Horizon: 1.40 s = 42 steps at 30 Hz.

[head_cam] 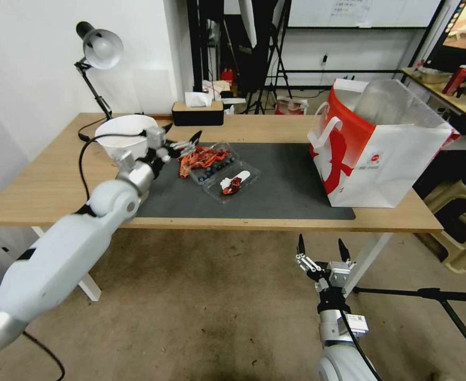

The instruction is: Pick up the trash from the table and place it into the takeout bag.

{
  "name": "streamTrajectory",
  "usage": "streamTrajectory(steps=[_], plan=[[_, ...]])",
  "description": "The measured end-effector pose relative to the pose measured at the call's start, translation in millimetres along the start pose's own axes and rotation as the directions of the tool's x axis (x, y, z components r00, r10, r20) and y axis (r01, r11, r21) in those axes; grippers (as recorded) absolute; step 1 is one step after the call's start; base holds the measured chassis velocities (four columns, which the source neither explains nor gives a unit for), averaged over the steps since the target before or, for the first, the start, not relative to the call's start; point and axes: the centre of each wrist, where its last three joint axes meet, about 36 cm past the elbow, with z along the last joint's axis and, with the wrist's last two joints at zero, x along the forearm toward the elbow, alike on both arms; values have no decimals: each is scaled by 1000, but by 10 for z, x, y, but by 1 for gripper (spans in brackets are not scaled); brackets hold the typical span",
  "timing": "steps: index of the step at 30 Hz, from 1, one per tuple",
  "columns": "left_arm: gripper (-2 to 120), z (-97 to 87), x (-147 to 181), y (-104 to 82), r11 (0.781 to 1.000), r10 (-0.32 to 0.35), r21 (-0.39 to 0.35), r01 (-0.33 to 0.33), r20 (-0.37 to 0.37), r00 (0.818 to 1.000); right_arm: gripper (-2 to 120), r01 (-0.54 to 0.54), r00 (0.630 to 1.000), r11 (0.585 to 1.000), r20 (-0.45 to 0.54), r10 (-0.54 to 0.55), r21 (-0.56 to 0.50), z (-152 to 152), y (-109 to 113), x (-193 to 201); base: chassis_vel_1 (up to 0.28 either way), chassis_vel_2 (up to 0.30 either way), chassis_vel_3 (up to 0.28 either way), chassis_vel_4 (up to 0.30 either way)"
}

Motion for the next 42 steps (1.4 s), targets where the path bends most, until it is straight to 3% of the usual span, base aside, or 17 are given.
streamTrajectory(steps=[18,29,42], plan=[[100,233,964,40,986,-167,-6,167,1,986,100,10,1000,1000,-3,-10,6,2,-2,19,0,0,0,0],[100,544,1401,-122,969,-247,-5,247,-11,969,100,5,1000,1000,3,-5,6,-21,-19,18,0,0,0,0],[100,698,1741,-304,956,-294,-25,294,-24,955,100,0,1000,1000,4,0,1,-17,-13,4,0,0,0,0]])
